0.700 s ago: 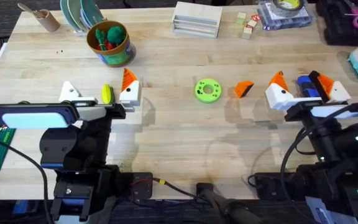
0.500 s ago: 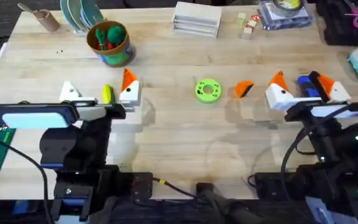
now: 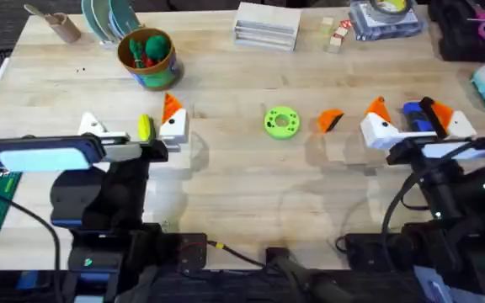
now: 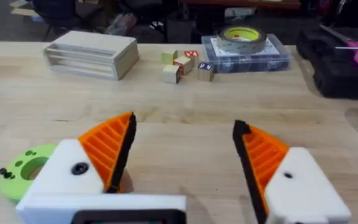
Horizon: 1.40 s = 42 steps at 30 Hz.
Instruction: Pick up the gripper from the table and insert it into the empty holder that is missing its gripper. Then pick up a screw, insert it into the mounting hole, and use the screwdriver to tighten it. Finally, clean up the table by picking up the vegetable and placing it into the bucket.
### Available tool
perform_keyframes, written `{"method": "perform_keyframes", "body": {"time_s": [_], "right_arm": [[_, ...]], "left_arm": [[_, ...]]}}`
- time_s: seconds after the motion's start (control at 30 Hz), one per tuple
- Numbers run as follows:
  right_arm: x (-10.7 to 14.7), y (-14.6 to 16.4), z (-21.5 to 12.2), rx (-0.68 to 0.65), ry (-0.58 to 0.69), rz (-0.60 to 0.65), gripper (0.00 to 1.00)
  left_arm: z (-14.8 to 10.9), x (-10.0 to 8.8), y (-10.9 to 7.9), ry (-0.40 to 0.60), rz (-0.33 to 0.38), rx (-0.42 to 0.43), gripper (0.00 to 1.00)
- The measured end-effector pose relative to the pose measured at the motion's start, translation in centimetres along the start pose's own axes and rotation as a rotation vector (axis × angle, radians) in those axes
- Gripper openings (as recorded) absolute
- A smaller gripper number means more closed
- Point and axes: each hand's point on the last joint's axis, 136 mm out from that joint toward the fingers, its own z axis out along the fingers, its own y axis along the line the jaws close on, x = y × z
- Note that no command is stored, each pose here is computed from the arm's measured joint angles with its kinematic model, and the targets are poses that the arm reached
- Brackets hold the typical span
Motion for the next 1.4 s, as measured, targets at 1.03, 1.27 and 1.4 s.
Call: {"method": "perform_keyframes", "body": {"time_s": [1.03,1.27,1.4], "right_arm": [[-9.5,1.5,-3.3,-0.082,0.262,0.014,0.992],[-9.5,1.6,-3.3,-0.088,0.262,0.015,0.991],[-9.5,1.6,-3.3,-0.088,0.261,0.015,0.991]], "left_arm": [[1.3,7.7,2.6,1.069,0.163,-0.131,0.992],[1.8,10.8,3.6,1.159,0.03,-0.241,0.992],[1.8,11.4,4.3,1.176,-0.011,-0.279,0.943]]}}
